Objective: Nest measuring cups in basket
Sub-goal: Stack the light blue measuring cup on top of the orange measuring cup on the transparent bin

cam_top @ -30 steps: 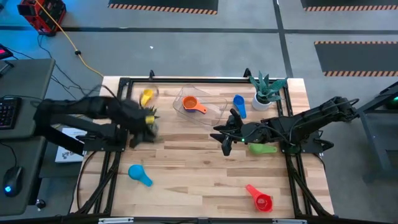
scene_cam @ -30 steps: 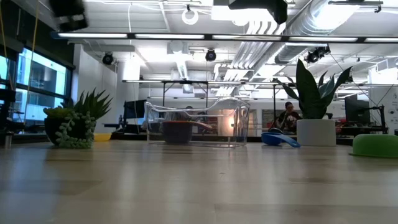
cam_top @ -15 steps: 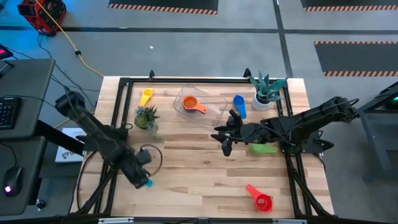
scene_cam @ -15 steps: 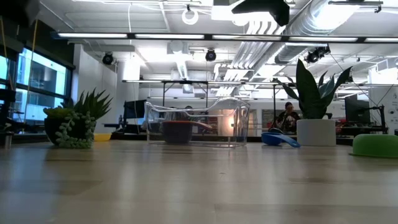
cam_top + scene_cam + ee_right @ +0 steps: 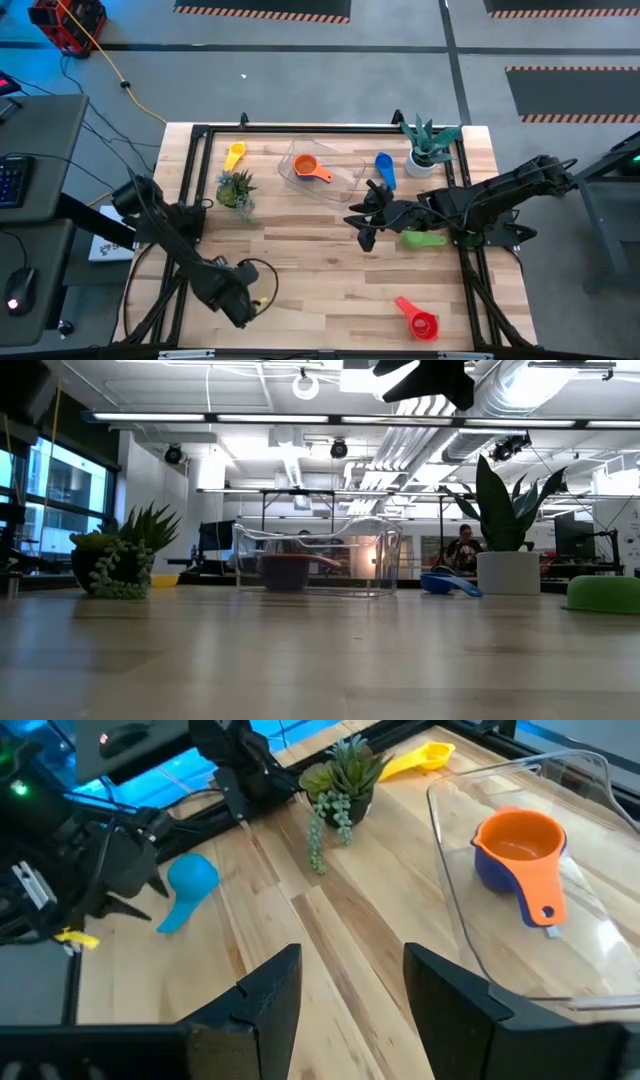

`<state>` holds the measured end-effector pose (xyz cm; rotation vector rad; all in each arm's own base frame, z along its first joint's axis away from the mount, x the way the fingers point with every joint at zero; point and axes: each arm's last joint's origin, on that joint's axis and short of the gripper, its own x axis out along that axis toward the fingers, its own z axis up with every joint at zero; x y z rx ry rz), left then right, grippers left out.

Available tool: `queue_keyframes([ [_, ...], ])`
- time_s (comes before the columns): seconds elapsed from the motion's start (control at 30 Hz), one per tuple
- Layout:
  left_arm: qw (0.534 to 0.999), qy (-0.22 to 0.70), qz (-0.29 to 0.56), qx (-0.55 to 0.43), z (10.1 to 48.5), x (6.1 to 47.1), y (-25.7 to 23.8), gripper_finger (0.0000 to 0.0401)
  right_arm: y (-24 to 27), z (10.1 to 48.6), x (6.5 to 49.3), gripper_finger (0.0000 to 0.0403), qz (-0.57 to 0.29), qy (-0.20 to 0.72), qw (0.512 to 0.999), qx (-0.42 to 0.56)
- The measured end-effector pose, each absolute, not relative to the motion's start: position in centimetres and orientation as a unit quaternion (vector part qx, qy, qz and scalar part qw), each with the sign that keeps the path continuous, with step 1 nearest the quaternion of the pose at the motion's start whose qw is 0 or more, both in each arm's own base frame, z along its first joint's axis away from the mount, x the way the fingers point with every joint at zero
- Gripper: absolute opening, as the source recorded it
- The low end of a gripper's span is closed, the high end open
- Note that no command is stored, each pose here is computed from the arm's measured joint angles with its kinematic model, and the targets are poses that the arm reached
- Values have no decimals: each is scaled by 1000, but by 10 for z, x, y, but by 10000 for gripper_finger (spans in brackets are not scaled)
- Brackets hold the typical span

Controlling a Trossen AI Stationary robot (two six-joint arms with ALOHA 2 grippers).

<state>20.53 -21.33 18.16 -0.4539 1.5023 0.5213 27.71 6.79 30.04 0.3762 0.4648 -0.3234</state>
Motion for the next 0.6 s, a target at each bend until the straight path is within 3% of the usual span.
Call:
queue_keyframes([
  [0.6, 661, 680, 258, -188, 148, 212, -227, 163, 49, 299, 281, 167, -161, 240, 936, 201],
])
